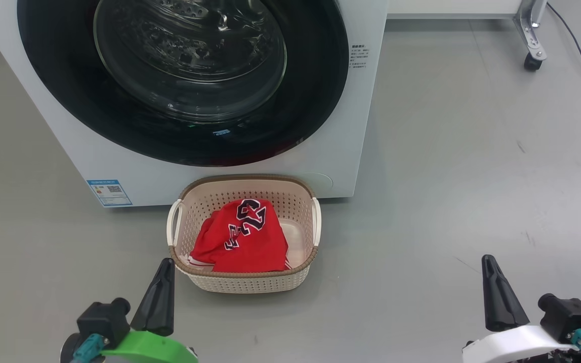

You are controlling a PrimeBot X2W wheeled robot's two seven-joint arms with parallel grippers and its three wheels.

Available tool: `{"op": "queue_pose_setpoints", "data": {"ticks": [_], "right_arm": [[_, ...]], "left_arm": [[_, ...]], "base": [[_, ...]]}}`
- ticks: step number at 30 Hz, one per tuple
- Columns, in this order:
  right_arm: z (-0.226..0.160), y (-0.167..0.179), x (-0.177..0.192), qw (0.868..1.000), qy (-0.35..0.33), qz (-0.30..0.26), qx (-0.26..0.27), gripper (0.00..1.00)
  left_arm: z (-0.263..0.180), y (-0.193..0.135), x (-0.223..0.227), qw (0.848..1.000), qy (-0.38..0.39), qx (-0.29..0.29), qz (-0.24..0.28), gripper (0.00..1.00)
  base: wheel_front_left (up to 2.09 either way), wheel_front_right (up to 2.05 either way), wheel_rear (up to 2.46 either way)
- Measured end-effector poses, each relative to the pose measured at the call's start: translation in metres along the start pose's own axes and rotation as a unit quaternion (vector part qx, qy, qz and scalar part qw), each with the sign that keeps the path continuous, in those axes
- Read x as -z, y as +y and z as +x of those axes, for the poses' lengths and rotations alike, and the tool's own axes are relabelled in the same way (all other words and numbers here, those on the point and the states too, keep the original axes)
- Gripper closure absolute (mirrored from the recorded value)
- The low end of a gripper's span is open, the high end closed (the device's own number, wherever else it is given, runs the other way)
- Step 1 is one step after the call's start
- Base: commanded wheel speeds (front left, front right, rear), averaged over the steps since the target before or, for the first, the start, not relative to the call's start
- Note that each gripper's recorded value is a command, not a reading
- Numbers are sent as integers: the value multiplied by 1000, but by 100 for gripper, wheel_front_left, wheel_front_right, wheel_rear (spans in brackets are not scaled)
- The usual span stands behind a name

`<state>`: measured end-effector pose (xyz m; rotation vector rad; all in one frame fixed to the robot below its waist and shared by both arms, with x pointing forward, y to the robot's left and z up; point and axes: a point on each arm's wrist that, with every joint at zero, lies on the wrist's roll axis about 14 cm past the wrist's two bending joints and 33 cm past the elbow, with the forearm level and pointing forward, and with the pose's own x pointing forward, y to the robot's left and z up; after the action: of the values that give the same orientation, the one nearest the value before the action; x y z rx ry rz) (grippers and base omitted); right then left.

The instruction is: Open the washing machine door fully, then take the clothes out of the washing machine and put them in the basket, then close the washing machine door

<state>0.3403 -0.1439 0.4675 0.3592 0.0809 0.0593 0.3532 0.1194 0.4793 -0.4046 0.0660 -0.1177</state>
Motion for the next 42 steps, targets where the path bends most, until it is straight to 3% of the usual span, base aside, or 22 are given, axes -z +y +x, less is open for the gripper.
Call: {"op": "queue_pose_setpoints", "data": {"ticks": [20, 42], "right_arm": [[3, -20, -1, 990, 12, 137, 42, 100], [9, -35, -4, 957, 16, 282, 61, 100]], "left_arm": [[2, 20, 0, 991, 15, -39, -130, 100], [2, 37, 1, 960, 24, -62, -273, 100]], "base": [[0, 0, 0], [0, 0, 0]]}}
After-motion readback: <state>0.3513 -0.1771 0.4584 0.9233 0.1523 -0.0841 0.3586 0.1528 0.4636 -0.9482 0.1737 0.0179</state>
